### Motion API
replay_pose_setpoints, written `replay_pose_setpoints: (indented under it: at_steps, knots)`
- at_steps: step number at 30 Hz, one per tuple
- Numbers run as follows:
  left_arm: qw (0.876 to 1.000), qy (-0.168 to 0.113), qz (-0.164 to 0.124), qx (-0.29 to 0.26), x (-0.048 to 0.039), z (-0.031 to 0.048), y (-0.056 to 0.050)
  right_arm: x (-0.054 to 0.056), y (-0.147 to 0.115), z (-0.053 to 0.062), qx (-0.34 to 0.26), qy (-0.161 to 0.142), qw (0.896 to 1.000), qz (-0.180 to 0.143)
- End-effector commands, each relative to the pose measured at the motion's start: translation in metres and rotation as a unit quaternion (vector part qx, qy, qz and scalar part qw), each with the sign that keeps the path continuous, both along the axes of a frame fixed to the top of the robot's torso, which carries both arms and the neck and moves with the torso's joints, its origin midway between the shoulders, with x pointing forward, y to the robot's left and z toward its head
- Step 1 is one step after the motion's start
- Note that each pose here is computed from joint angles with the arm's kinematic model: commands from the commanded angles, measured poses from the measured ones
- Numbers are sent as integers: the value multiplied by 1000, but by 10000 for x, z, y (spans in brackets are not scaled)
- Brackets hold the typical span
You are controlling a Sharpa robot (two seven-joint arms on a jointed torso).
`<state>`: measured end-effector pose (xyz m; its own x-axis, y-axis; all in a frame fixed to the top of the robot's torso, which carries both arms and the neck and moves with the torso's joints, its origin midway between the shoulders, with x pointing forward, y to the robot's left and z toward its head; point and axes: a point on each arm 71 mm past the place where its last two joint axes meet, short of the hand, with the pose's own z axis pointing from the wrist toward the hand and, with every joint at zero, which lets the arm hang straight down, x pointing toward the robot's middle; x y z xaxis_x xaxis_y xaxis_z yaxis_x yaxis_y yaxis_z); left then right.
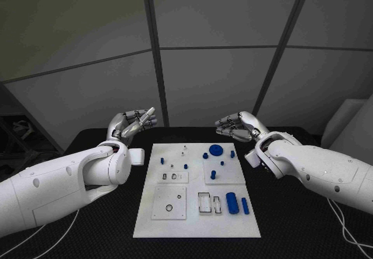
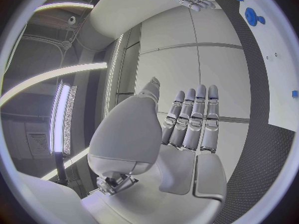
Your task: Assemble the parts on the task board
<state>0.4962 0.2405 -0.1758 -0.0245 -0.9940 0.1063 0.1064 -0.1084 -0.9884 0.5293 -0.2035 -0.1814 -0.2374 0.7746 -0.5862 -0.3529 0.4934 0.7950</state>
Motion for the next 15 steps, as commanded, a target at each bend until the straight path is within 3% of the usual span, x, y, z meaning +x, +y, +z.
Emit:
replay_pose_setpoints:
  at_steps: [1, 6, 15]
  knots:
    - [999, -17, -32, 18, -59, 60, -30, 48, 38, 84, -111, -35, 993, 26]
    - [998, -21, -53, 31, -169, 113, -29, 96, 61, 189, -191, -55, 980, 31]
    - [995, -24, -90, 26, -348, 195, -115, 65, 246, 280, -306, -75, 948, 41]
